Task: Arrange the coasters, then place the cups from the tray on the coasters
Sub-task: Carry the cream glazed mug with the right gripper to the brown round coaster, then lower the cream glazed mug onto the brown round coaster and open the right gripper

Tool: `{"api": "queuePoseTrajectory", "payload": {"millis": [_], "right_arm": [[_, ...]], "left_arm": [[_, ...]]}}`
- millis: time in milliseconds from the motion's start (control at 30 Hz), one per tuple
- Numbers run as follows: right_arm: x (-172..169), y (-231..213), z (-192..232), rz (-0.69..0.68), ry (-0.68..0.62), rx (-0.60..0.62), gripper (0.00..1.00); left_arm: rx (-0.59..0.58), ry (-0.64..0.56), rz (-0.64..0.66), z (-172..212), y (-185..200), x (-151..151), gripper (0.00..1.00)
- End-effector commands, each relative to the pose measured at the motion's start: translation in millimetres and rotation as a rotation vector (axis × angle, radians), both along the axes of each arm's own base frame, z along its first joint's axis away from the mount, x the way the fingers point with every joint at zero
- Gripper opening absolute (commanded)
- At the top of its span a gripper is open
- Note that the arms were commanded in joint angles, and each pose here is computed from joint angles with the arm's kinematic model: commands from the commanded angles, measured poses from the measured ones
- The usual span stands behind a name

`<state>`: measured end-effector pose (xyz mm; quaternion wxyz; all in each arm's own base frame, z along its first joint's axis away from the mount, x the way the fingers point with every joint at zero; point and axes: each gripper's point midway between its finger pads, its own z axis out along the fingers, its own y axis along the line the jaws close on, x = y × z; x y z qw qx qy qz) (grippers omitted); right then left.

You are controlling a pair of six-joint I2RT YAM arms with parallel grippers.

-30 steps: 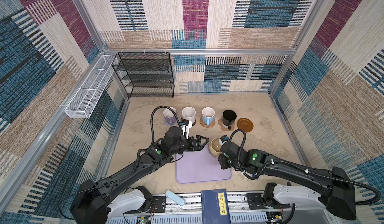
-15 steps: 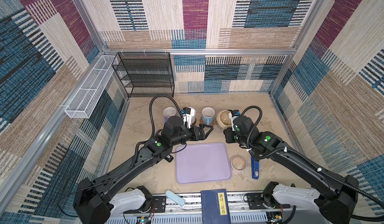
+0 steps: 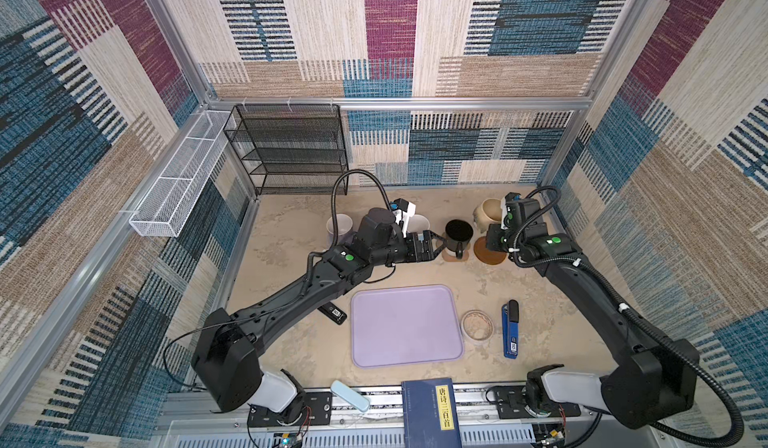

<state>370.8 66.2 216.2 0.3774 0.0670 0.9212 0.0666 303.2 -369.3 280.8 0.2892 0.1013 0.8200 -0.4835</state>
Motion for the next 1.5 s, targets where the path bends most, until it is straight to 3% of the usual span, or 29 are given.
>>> {"api": "queuePoseTrajectory", "payload": {"millis": [0,233,567,900,1467], "right_arm": [[22.7,-4.8,19.3,0.007,-0.091,-0.010,0.00],[36.7,-35.2,-17.1,-0.042,0.003,-0.070,0.00],[43.2,-43.5,-80.9,0.000,0.146,-0.142,0.00],[29.6,-46.7,-109.5,-0.002,0.204,-0.157,0.00],[14.3,-48.0,-122.4,-0.004,0.253,-0.162,0.01]], "left_arm": [[0.011,-0.002,-0.052,-3.2,-16.6,2.9,1.00],[0.044,0.047,-0.062,-26.7,-43.0,25.4,1.00],[0.050,0.108,-0.073,-48.3,-64.4,40.7,1.00],[0.048,0.105,-0.077,-49.6,-62.9,38.6,1.00],[0.018,0.104,-0.064,-51.6,-57.1,32.9,1.00]]}}
